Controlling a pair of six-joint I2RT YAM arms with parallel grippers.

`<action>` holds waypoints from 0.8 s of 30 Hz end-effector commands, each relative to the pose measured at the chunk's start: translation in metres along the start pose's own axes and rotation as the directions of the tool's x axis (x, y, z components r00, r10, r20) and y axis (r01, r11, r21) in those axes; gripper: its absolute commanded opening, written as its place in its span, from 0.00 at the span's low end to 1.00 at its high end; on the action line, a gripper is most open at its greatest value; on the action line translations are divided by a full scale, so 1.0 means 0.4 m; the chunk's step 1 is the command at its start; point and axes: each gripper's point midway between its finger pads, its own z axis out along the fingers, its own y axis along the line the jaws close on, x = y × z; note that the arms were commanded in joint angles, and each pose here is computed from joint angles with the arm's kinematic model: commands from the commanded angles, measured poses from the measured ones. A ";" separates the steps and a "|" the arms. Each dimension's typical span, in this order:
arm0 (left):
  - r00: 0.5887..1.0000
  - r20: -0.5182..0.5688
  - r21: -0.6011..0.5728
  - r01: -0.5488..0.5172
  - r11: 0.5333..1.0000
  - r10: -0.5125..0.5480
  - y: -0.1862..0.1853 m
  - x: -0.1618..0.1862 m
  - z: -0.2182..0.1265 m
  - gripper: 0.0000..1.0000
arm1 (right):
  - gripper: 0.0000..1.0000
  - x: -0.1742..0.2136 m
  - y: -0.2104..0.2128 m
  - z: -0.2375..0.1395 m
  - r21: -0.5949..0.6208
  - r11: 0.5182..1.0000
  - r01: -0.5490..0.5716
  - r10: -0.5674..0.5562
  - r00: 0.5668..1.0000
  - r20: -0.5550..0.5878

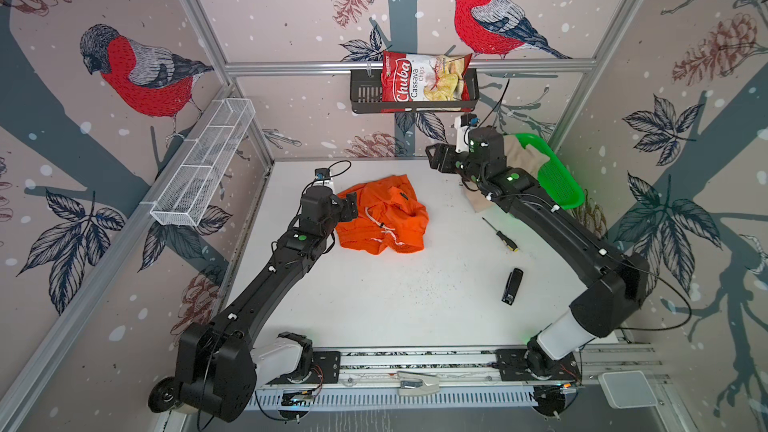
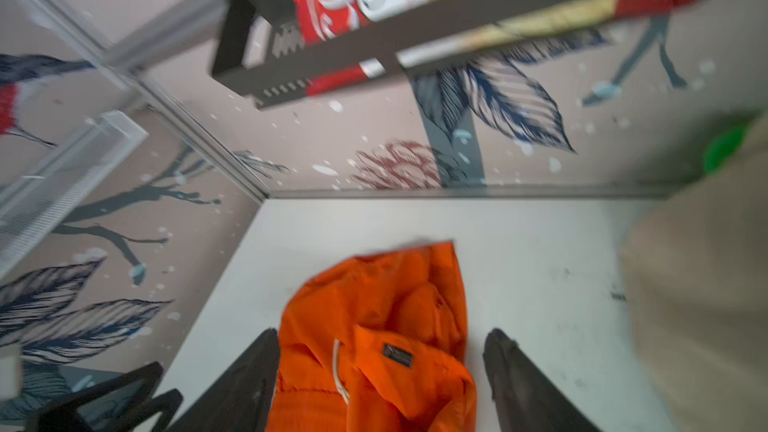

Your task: Fold and stack the shorts

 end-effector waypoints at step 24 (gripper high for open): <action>0.989 -0.117 0.142 0.109 0.984 -0.092 -0.056 0.096 0.092 0.78 | 0.93 0.366 -0.565 0.073 0.467 0.787 -0.404 0.407 0.908 0.100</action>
